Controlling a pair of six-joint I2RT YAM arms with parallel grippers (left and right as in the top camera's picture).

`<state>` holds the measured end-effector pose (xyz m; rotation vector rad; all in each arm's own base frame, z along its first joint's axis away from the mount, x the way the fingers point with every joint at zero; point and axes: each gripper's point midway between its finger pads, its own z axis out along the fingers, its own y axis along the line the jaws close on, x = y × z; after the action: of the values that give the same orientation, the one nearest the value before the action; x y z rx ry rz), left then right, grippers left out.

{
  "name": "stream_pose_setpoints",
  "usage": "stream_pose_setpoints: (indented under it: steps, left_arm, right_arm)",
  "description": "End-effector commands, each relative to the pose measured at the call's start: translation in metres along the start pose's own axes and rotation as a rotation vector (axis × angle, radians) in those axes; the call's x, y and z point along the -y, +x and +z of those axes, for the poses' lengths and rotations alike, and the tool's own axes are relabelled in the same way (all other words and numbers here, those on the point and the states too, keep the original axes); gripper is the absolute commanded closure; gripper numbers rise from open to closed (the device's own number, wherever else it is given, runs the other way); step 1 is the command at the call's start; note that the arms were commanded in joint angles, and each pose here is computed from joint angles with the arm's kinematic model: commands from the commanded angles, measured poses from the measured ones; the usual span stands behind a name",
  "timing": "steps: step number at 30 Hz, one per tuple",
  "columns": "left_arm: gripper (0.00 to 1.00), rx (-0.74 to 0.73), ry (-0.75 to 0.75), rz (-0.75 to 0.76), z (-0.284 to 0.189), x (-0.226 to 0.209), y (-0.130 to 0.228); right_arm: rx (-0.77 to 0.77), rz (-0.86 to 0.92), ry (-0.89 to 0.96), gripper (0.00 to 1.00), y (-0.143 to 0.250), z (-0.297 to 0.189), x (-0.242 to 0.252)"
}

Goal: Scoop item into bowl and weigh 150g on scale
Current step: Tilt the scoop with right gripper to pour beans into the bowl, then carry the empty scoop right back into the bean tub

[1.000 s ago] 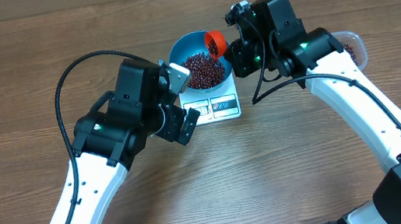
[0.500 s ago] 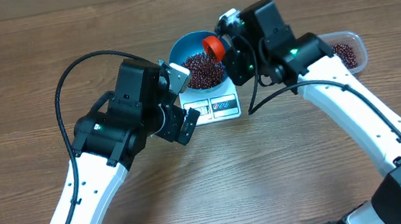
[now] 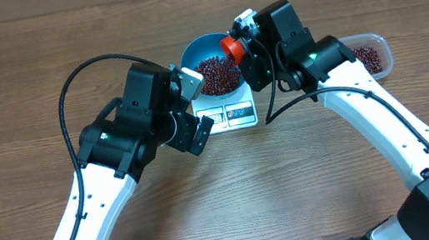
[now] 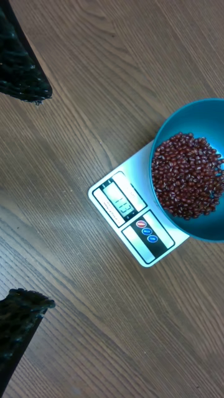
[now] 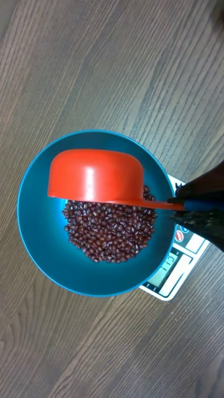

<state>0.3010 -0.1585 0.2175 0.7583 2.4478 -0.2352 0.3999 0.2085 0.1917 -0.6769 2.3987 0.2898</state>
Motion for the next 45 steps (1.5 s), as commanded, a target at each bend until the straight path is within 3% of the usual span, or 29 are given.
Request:
stream_pose_setpoints:
  steps: [1, 8, 13, 25, 27, 34, 37, 40, 45]
  left_arm:
    - [0.0, 0.0, -0.007, 0.019, -0.001, -0.001, 0.002]
    - [0.0, 0.0, -0.007, 0.019, -0.001, -0.001, 0.002]
    - [0.0, 0.0, -0.007, 0.019, -0.001, -0.001, 0.002]
    - [0.0, 0.0, -0.007, 0.019, -0.001, -0.001, 0.002]
    - [0.0, 0.0, -0.007, 0.019, -0.001, -0.001, 0.002]
    - [0.01, 0.0, -0.007, 0.019, -0.001, -0.001, 0.002]
    - [0.0, 0.0, -0.007, 0.019, -0.001, -0.001, 0.002]
    - [0.0, 0.0, -0.007, 0.019, -0.001, -0.001, 0.002]
    - [0.01, 0.0, -0.007, 0.019, -0.001, -0.001, 0.002]
  right_arm:
    - [0.059, -0.013, 0.018, 0.96, -0.018, -0.019, 0.002]
    - [0.063, -0.088, 0.0, 0.97, -0.02, -0.018, -0.013]
    - [0.081, -0.139, 0.096, 0.96, -0.027, -0.017, -0.016]
    - [0.083, -0.134, 0.102, 0.96, -0.027, -0.018, -0.015]
    - [0.09, -0.068, 0.11, 0.96, -0.028, -0.019, -0.01]
    - [0.139, 0.103, 0.085, 0.96, -0.03, -0.051, 0.033]
    - [0.141, 0.217, 0.135, 0.96, -0.019, -0.069, 0.073]
    - [0.091, 0.326, 0.21, 0.96, 0.006, -0.081, 0.117]
    - [-0.115, 0.486, 0.456, 0.96, 0.082, -0.094, 0.192]
